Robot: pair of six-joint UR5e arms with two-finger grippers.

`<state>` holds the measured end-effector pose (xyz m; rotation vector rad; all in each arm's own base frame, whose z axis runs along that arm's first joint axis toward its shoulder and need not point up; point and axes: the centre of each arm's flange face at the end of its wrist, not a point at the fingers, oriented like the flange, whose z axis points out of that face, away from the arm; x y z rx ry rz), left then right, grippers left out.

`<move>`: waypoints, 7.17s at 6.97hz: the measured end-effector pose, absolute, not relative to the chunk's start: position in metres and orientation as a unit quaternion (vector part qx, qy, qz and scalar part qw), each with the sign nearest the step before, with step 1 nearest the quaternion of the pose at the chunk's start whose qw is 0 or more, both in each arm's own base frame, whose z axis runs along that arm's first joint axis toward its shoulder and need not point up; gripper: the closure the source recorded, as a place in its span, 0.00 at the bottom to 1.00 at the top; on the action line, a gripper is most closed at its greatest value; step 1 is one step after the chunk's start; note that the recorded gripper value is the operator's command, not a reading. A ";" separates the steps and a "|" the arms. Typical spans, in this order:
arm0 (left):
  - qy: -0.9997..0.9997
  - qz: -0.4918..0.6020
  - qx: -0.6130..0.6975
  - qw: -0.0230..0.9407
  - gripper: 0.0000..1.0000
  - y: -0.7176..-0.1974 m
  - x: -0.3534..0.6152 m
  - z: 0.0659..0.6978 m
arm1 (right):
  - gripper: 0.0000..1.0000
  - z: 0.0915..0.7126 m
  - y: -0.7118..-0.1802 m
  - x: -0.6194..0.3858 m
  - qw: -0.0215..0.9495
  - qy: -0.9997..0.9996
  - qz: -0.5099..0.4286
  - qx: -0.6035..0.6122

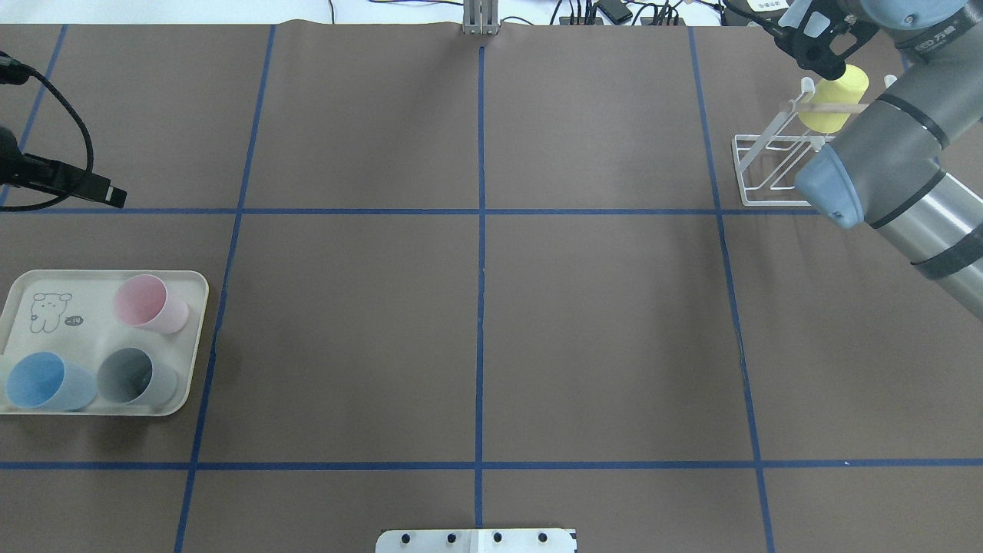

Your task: Transfer IKEA cup to right arm and place on rack

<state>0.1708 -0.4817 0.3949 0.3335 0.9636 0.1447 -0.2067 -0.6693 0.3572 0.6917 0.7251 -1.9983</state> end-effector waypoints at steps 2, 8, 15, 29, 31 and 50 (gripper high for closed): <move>0.461 0.069 0.158 0.871 0.00 -0.482 0.171 0.396 | 0.66 0.380 -0.673 -0.209 0.447 0.286 -0.801 0.278; 0.459 0.069 0.156 0.872 0.00 -0.484 0.172 0.400 | 0.66 0.419 -0.648 -0.221 0.482 0.294 -0.777 0.278; 0.457 0.068 0.151 0.874 0.00 -0.487 0.174 0.407 | 0.55 0.439 -0.629 -0.246 0.468 0.297 -0.789 0.264; 0.454 0.070 0.158 0.874 0.00 -0.487 0.171 0.411 | 0.13 0.357 -0.602 -0.262 0.566 0.183 -0.692 0.410; 0.439 0.060 0.158 0.882 0.00 -0.486 0.168 0.431 | 0.01 0.337 -0.577 -0.271 0.667 0.028 -0.579 0.469; 0.427 0.007 0.112 0.897 1.00 -0.399 0.248 0.509 | 0.01 0.289 -0.455 -0.387 0.773 -0.321 -0.311 0.451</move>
